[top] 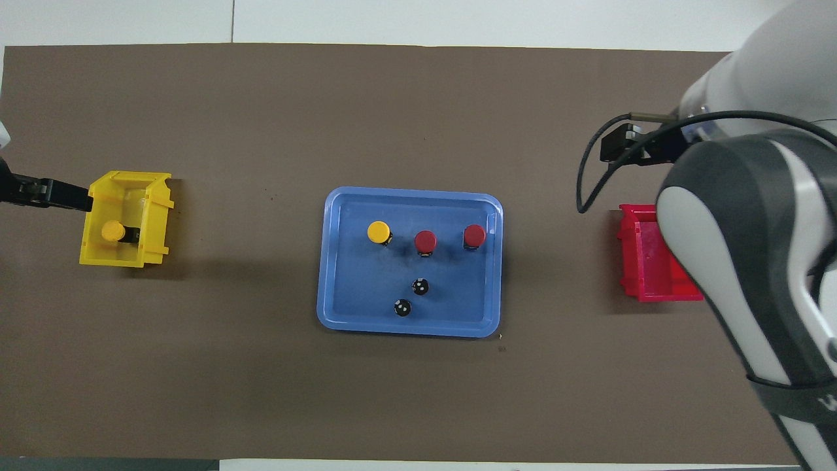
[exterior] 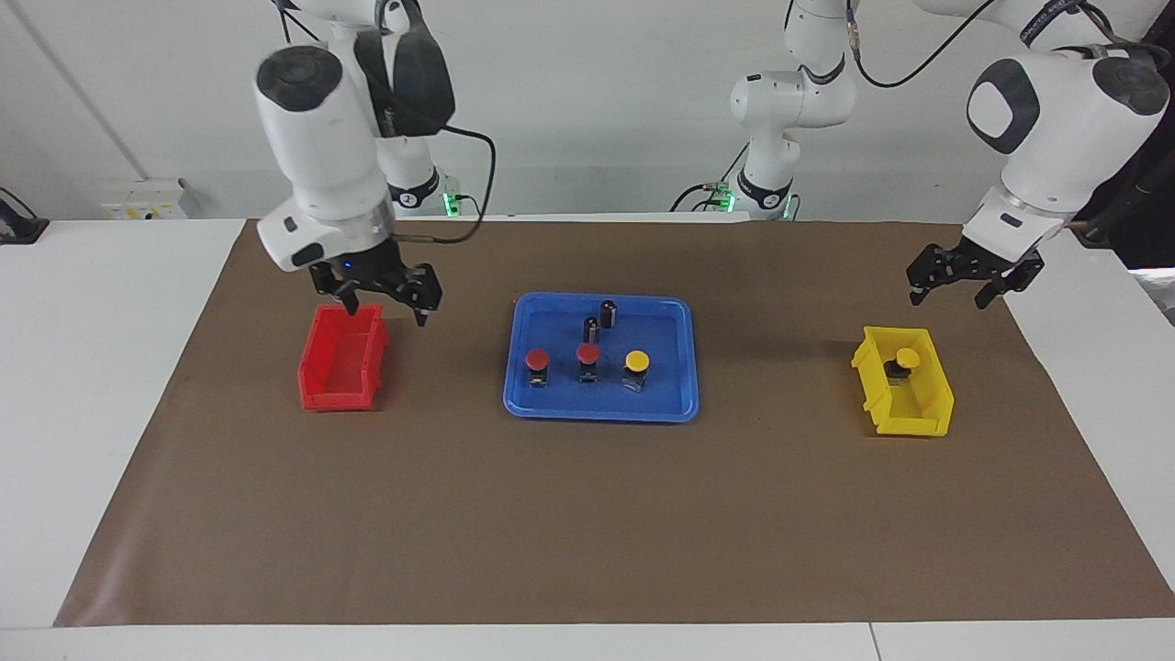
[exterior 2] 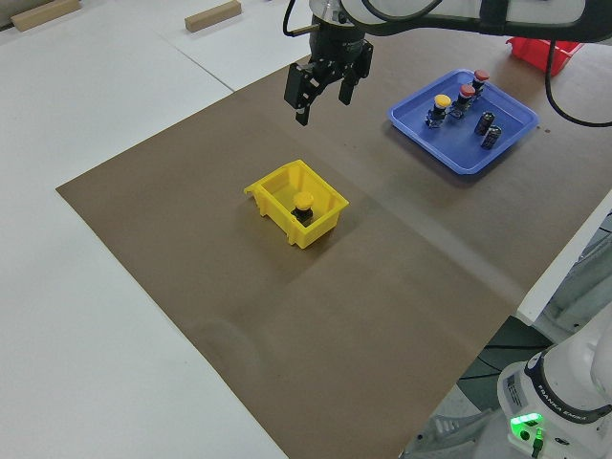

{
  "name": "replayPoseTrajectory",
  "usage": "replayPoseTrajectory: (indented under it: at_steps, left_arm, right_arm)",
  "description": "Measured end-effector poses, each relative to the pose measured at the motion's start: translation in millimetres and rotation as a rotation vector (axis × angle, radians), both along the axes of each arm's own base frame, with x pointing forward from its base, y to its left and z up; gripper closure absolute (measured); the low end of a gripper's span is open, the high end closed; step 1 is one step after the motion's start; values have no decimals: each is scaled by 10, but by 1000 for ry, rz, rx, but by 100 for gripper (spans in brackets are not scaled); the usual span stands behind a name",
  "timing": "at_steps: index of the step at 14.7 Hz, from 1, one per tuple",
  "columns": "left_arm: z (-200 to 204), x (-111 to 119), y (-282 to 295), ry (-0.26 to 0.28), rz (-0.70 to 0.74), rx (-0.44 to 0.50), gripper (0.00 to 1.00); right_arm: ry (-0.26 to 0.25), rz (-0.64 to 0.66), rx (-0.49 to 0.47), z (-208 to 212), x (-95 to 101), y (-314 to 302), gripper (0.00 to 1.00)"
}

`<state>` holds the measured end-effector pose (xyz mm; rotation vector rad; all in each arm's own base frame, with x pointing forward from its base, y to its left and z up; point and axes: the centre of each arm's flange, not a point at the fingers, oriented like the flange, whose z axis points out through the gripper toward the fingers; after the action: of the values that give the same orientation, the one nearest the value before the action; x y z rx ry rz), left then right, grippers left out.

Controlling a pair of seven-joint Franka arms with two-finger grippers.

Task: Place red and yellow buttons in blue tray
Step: 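Withdraw the right gripper to rest while the left gripper grasps a yellow button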

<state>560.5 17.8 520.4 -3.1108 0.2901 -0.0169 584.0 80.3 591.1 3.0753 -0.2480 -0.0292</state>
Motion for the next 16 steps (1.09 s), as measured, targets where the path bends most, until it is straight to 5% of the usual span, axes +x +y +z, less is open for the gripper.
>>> replayPoseTrajectory:
  at_steps: [3,7,9,16]
  left_arm:
    - [-330,57,12,-13,8,3,3]
    - [-1065,146,190,-46,38,12,24]
    - [-1294,146,202,-39,40,14,27]
    - [-1449,83,342,-11,66,14,31]
  right_arm:
    - [43,13,0,260,-217,-469,0]
    - [81,41,15,535,-520,-1234,0]
    - [103,26,24,545,-619,-1534,0]
    - [73,28,21,358,-551,-1592,0]
